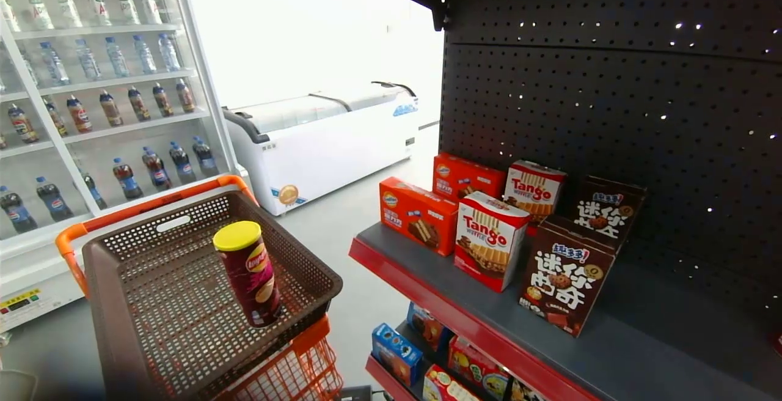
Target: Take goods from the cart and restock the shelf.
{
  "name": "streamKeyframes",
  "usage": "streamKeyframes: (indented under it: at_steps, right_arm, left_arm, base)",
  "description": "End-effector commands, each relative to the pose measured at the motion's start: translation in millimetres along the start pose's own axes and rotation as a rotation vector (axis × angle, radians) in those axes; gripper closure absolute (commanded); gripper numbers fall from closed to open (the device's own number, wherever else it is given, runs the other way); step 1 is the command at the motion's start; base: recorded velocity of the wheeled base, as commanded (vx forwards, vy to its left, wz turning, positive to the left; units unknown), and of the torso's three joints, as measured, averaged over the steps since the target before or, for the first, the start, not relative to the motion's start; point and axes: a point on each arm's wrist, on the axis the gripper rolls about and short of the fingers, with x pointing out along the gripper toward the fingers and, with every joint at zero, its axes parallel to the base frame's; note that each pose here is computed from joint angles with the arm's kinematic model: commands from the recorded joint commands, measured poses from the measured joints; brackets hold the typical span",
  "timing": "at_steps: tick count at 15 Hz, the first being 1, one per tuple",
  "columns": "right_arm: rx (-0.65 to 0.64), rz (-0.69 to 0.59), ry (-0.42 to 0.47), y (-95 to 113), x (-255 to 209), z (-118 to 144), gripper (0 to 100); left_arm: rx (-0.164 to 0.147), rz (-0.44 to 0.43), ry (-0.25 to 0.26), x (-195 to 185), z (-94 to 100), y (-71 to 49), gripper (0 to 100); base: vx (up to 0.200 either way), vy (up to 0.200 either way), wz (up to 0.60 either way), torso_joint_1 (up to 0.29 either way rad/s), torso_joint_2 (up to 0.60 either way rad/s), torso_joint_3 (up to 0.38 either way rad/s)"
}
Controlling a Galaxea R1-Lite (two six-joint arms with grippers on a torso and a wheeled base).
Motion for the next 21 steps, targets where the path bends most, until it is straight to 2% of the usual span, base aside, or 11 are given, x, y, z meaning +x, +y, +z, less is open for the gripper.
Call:
streamKeyframes:
  at_steps: [1,2,3,4,6,7,11,14,19,21]
  right_arm:
    - [0.0,0.0,0.001,0.0,0.0,-0.1,0]
    - [0.0,0.002,0.001,-0.1,0.0,-0.1,0]
    - [0.0,0.0,0.001,0.0,0.0,-0.1,0]
    - [0.0,0.0,0.001,0.0,0.0,-0.1,0]
    - [0.0,0.0,0.001,0.0,0.0,-0.1,0]
    - [0.0,0.0,0.001,0.0,0.0,-0.1,0]
    - [0.0,0.0,0.001,0.0,0.0,-0.1,0]
    - [0.0,0.002,0.001,-0.1,0.0,-0.1,0]
    - [0.0,0.0,0.001,0.0,0.0,-0.1,0]
    - [0.0,0.0,-0.001,0.0,0.0,0.1,0]
  left_arm:
    - [0.019,-0.035,0.321,74.2,30.4,1.7,0]
    - [0.019,-0.035,0.323,75.5,30.5,1.8,0]
    - [0.016,-0.025,0.394,102.6,27.2,3.1,0]
    - [0.018,-0.027,0.389,114.1,28.2,3.1,0]
    - [0.012,-0.021,0.426,136.6,23.4,4.8,0]
    - [0.003,0.009,0.471,158.9,15.3,10.7,0]
    - [0.001,0.01,0.46,213.0,-3.6,13.9,0]
    - [0.0,-0.001,0.43,243.7,-22.9,13.5,0]
    - [-0.007,-0.004,0.482,271.1,-55.2,12.9,0]
    - [-0.004,0.001,0.421,290.8,-67.8,13.4,0]
  base:
    - [0.0,0.0,0.0,0.0,0.0,0.0]
    - [0.0,0.0,0.0,0.0,0.0,0.0]
    - [0.0,0.0,0.0,0.0,0.0,0.0]
    - [0.0,0.0,0.0,0.0,0.0,0.0]
    - [0.0,0.0,0.0,0.0,0.0,0.0]
    - [0.0,0.0,0.0,0.0,0.0,0.0]
    - [0.0,0.0,0.0,0.0,0.0,0.0]
    - [0.0,0.0,0.0,0.0,0.0,0.0]
    - [0.0,0.0,0.0,0.0,0.0,0.0]
    - [0.0,0.0,0.0,0.0,0.0,0.0]
